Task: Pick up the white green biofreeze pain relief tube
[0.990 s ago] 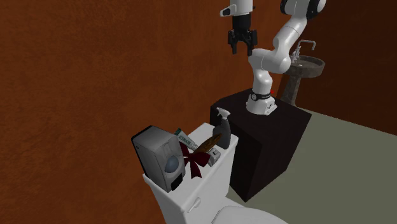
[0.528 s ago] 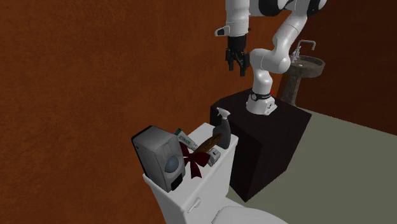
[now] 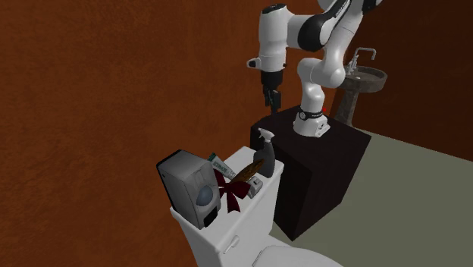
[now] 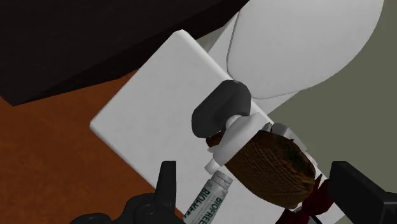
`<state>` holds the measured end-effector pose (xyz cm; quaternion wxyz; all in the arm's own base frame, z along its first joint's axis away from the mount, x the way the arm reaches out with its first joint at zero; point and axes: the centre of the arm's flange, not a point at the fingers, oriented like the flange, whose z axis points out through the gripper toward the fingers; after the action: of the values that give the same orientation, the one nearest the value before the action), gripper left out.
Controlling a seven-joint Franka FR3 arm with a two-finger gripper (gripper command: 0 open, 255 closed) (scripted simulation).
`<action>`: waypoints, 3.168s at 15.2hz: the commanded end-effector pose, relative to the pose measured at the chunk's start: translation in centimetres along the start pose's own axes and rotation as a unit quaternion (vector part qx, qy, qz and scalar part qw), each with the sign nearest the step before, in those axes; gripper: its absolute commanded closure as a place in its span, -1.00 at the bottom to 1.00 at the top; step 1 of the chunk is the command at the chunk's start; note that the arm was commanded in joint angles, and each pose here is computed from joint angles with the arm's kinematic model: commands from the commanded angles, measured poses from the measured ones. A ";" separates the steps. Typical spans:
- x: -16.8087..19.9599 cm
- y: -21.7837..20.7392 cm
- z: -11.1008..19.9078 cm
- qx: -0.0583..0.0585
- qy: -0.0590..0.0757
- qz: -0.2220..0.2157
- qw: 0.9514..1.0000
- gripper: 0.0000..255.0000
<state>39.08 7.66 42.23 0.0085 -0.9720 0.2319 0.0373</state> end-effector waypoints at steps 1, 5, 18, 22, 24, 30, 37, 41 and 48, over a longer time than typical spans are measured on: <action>1.6 -0.7 2.0 -0.003 0.005 0.035 0.999 -1.00; 4.8 -2.1 5.9 -0.011 0.013 0.101 0.995 -1.00; 16.4 -3.2 18.1 -0.037 0.039 0.312 0.948 -1.00; 20.0 -2.4 21.7 -0.044 0.047 0.375 0.925 -1.00; 21.3 -2.0 23.0 -0.047 0.050 0.397 0.915 -1.00; 21.5 -2.0 26.2 -0.047 0.050 0.397 0.915 -1.00; 21.6 -2.0 27.0 -0.047 0.050 0.397 0.915 1.00; 21.6 -2.0 27.0 -0.047 0.050 0.397 0.915 1.00; 21.4 -2.0 24.4 -0.047 0.050 0.397 0.915 1.00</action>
<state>57.29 0.99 15.78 -0.0629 -0.8015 0.5947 0.0003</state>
